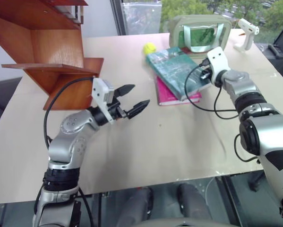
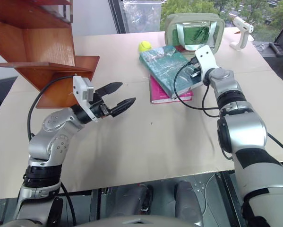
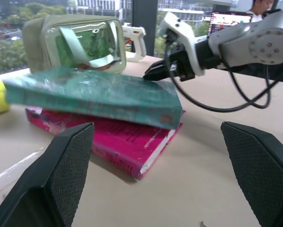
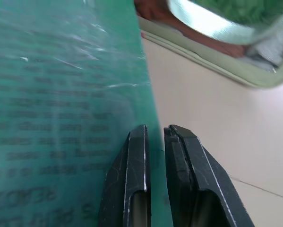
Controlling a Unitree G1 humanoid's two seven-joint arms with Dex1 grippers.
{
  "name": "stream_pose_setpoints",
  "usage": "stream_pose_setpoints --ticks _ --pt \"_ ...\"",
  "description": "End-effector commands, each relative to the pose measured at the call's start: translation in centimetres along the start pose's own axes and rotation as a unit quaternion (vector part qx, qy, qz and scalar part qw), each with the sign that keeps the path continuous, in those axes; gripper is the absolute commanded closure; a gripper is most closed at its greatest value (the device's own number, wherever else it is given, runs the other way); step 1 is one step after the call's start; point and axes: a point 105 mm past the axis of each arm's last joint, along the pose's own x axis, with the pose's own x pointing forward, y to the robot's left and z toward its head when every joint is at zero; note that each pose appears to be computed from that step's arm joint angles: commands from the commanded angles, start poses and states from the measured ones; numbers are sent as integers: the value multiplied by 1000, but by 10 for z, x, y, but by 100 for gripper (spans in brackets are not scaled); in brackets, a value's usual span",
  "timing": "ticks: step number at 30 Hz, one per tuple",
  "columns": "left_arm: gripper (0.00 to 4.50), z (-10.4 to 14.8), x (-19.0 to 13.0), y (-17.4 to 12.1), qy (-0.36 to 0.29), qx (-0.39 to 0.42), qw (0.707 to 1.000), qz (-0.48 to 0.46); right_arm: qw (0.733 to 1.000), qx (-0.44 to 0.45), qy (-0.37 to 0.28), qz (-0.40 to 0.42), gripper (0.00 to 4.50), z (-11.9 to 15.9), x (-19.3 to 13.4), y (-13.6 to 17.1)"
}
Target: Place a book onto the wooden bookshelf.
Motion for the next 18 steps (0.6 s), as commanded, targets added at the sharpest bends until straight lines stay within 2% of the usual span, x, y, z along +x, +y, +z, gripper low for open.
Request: stream_pose_setpoints --ticks 1,8,14,16,18 --pt "0 8 -2 -2 -13 13 1000 -5 999 -27 -32 33 390 20 2 11" --pt "0 8 3 -2 -16 9 1000 -15 994 -42 -53 89 390 21 2 31" --pt "0 5 5 -1 -16 1 1000 -16 994 -13 -104 20 390 49 -7 -2" --pt "0 5 5 -1 -16 1 1000 -15 995 7 -96 -22 390 51 -9 -17" --pt "0 5 6 -1 -17 0 1000 -15 996 15 -57 -72 390 43 -11 -34"
